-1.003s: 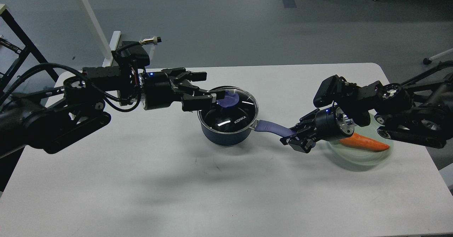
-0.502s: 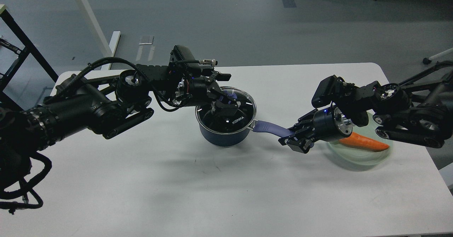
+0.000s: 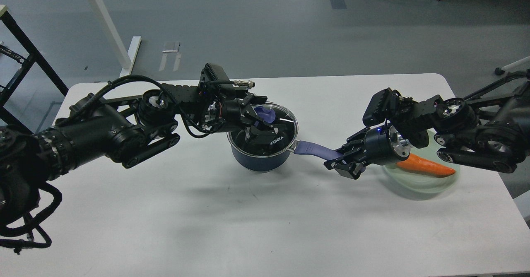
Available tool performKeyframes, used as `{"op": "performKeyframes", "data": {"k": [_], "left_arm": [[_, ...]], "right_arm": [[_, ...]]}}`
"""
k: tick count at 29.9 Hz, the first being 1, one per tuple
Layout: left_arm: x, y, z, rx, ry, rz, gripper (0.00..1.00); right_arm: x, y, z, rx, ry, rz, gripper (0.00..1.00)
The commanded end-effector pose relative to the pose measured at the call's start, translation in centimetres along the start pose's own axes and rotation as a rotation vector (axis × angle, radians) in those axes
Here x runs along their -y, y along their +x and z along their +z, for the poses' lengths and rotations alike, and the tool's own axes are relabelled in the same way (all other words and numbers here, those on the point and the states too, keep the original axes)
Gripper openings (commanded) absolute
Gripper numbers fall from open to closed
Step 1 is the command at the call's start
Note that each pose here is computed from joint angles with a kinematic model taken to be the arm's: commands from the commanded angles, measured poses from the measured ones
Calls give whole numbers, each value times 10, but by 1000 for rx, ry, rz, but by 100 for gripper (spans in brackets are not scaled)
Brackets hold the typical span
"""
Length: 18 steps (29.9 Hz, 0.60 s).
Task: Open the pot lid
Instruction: 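Close the left gripper on the purple lid knob, then lift the glass lid off the pan and carry it aside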
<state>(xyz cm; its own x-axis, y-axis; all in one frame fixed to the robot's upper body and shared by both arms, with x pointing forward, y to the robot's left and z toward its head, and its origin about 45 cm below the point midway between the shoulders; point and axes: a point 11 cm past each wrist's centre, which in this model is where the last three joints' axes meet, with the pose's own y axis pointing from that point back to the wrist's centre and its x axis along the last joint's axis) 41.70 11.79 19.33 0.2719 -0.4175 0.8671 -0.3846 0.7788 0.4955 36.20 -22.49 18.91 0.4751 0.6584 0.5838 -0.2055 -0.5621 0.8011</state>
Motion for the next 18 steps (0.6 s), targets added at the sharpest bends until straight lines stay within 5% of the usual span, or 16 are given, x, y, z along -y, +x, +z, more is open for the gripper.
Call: {"op": "performKeyframes", "data": {"k": [1,12,18], "left_arm": [[0,-3,0,-6,1,-4,99],[0,-8,0,-17,4,-8,96],[0,-9,0,-17,5,-9,62]], "right_arm": [[0,0,0,-1,0,1,33],[0,0,0,0,1,2,33],[0,0,0,0,1,2,33]]}}
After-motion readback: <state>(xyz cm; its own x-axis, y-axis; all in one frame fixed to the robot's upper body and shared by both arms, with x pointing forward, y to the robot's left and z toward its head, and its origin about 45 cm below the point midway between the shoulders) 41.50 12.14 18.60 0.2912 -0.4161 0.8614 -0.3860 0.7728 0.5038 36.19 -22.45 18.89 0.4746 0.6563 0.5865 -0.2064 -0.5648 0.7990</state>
